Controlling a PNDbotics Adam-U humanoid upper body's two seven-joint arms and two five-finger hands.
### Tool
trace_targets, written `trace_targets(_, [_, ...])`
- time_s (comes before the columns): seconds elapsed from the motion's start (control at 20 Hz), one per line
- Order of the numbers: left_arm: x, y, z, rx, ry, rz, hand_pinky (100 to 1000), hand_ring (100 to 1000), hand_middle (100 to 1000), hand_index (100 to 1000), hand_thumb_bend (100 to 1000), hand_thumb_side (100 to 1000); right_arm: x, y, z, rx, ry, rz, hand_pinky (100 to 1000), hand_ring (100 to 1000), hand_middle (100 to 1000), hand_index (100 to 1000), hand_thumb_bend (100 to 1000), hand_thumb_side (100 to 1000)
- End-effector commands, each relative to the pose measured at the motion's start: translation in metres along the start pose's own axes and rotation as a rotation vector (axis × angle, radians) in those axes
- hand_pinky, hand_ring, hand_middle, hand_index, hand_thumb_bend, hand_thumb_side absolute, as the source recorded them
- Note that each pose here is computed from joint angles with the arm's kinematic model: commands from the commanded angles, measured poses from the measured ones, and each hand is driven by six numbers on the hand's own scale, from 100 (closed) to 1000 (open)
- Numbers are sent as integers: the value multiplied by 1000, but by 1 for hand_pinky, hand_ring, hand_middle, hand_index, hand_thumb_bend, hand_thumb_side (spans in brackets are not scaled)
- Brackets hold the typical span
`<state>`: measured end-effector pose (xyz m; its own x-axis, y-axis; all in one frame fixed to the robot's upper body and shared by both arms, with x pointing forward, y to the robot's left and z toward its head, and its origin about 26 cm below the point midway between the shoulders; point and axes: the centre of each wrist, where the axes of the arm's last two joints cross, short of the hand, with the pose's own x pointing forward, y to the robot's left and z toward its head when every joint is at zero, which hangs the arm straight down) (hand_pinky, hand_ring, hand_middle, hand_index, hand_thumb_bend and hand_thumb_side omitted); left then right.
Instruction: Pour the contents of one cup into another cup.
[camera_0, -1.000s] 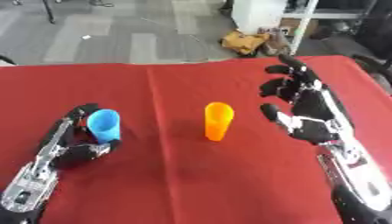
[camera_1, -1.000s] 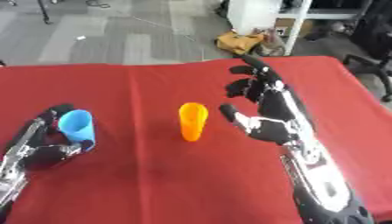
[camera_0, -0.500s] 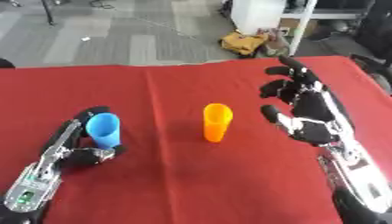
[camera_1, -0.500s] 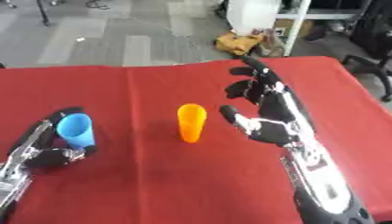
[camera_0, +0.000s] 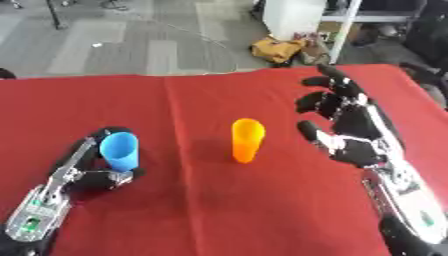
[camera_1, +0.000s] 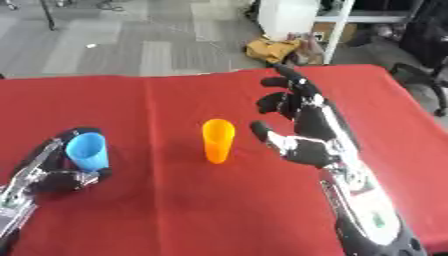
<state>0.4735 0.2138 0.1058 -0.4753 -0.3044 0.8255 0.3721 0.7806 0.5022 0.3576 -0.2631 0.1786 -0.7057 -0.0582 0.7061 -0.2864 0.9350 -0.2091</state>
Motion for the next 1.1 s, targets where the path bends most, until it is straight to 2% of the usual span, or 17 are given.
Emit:
trace_targets(0.05, [6,2,-7,-10,-14,-10,523,811,744,751,595,100,8,-1,-7,9,-30,8,647,652,744,931,497,100])
trace_targets(0.15, [6,1,-8,-10,-15,-5,464,768,701,729,532,100,8,-1,-7,9,-30,7,647,651,744,931,497,100])
trace_targets(0.3, [7,-1,-9,-10,-23,6,350,681,617,688,273,100,8,-1,-7,9,-29,7,647,651,743,931,496,100])
trace_targets(0.5, [7,0,-8,7,-22,23,290,626,574,667,163,100,7,-1,-6,6,-28,8,646,650,742,931,497,100])
trace_targets(0.7, [9,4,-6,60,-30,29,284,623,572,666,100,100,7,-2,-5,-1,-25,13,646,649,738,931,497,100])
trace_targets(0.85, [13,12,-3,106,-43,18,279,620,573,666,100,100,7,-5,-3,-11,-22,20,645,647,736,931,509,100])
trace_targets(1.1, [25,36,5,175,-83,-25,271,613,566,663,100,100,1,-15,9,-49,25,53,640,638,728,928,519,100])
